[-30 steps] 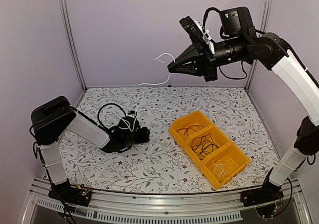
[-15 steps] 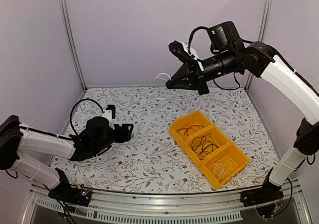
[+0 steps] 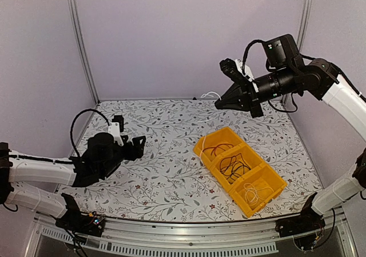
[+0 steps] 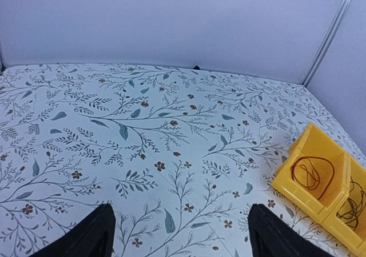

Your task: Untangle the cables

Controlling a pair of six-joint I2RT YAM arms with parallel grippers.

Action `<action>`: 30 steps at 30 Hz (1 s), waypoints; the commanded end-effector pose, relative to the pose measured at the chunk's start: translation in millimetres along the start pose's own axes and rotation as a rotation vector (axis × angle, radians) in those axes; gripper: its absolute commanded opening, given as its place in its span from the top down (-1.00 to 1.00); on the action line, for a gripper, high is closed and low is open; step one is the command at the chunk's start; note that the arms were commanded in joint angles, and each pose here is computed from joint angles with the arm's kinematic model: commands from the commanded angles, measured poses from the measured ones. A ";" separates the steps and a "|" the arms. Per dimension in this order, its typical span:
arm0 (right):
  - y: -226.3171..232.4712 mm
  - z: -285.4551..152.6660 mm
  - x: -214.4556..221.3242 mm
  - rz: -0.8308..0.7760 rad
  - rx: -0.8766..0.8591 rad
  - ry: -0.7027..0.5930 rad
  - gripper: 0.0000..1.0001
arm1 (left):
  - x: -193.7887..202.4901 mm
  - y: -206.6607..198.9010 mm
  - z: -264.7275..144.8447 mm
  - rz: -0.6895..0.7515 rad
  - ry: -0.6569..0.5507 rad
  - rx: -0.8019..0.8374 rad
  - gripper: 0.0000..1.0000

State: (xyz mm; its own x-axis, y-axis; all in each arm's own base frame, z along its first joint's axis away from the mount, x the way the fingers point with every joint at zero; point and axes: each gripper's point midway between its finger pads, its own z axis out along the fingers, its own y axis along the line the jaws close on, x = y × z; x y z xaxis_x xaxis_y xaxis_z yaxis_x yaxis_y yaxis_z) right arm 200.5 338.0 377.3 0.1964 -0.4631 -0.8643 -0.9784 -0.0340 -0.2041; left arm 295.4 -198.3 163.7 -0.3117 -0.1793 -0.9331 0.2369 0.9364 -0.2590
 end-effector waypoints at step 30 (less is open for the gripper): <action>23.7 -143.9 119.0 -0.155 0.396 0.570 1.00 | 37.0 -33.2 77.1 0.080 0.128 -0.006 -0.64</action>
State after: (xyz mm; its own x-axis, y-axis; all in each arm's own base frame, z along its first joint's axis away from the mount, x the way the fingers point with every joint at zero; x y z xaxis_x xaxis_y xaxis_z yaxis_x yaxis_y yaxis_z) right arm 195.9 181.0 336.9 0.1750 -0.8201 -0.5448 -0.8560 0.1466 -0.4958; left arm 338.5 -255.7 112.2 -0.4290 -0.0618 -0.9012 0.2571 0.9480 -0.1874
